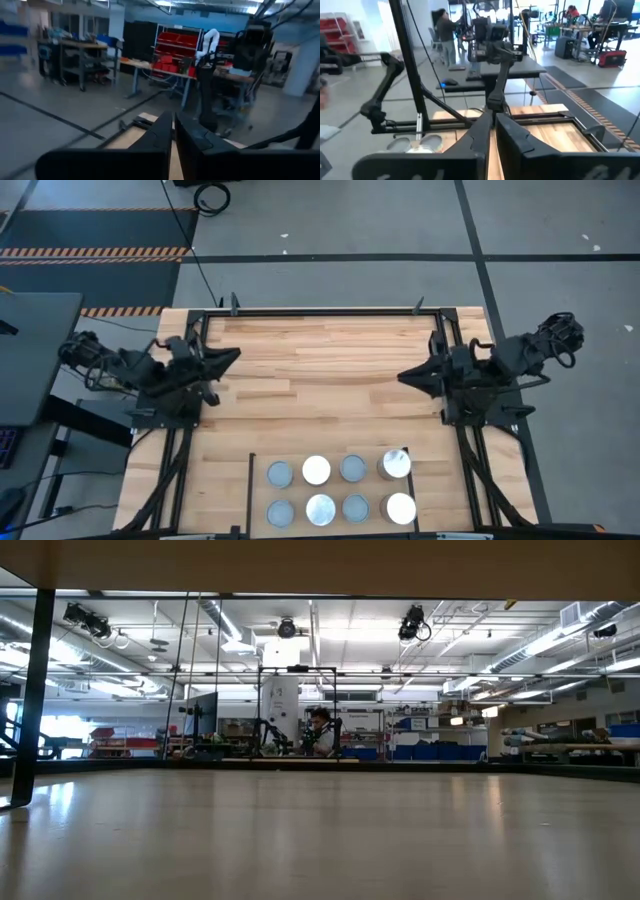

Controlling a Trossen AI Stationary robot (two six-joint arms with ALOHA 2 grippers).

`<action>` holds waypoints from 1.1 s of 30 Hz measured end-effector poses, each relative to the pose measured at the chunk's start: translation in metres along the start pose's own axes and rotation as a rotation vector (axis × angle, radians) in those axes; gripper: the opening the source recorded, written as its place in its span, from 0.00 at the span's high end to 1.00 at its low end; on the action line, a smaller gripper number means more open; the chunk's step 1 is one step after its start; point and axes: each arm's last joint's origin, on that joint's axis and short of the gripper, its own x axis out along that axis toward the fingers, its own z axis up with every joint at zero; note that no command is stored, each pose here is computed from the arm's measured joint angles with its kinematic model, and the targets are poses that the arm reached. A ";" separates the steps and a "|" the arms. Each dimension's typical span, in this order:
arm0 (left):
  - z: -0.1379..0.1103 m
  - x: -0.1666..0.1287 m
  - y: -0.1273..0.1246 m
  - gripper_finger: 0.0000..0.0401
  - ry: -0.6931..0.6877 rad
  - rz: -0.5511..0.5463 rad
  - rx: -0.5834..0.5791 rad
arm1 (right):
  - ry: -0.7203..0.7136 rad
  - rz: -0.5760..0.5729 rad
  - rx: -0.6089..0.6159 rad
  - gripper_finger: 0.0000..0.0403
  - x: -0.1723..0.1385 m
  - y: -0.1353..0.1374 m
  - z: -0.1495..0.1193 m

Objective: Pick and place cans onto a shelf
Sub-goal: Return to Home Position

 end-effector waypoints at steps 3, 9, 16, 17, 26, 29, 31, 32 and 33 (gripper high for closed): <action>-0.001 -0.006 0.011 0.94 -0.018 0.003 0.029 | -0.036 -0.022 0.065 0.91 -0.005 -0.013 0.002; -0.021 -0.021 0.039 0.93 -0.065 -0.037 0.012 | -0.078 0.109 0.040 0.91 -0.021 -0.046 0.001; -0.059 -0.032 0.056 0.93 -0.185 -0.147 0.006 | -0.104 0.110 -0.007 0.91 -0.031 -0.065 -0.032; -0.064 -0.033 0.056 0.94 -0.195 -0.171 0.006 | -0.113 0.130 -0.011 0.91 -0.031 -0.067 -0.038; -0.097 -0.031 0.061 0.93 -0.151 -0.105 0.032 | -0.202 0.216 0.028 0.91 -0.019 -0.080 -0.099; -0.099 -0.031 0.061 0.93 -0.145 -0.102 0.008 | -0.222 0.214 0.044 0.91 -0.014 -0.087 -0.117; -0.099 -0.031 0.061 0.93 -0.146 -0.103 0.005 | -0.244 0.226 0.081 0.91 -0.012 -0.092 -0.127; -0.099 -0.031 0.061 0.93 -0.141 -0.110 0.013 | -0.260 0.238 0.101 0.91 -0.011 -0.094 -0.131; -0.100 -0.031 0.060 0.93 -0.134 -0.121 0.027 | -0.270 0.254 0.119 0.91 -0.011 -0.097 -0.136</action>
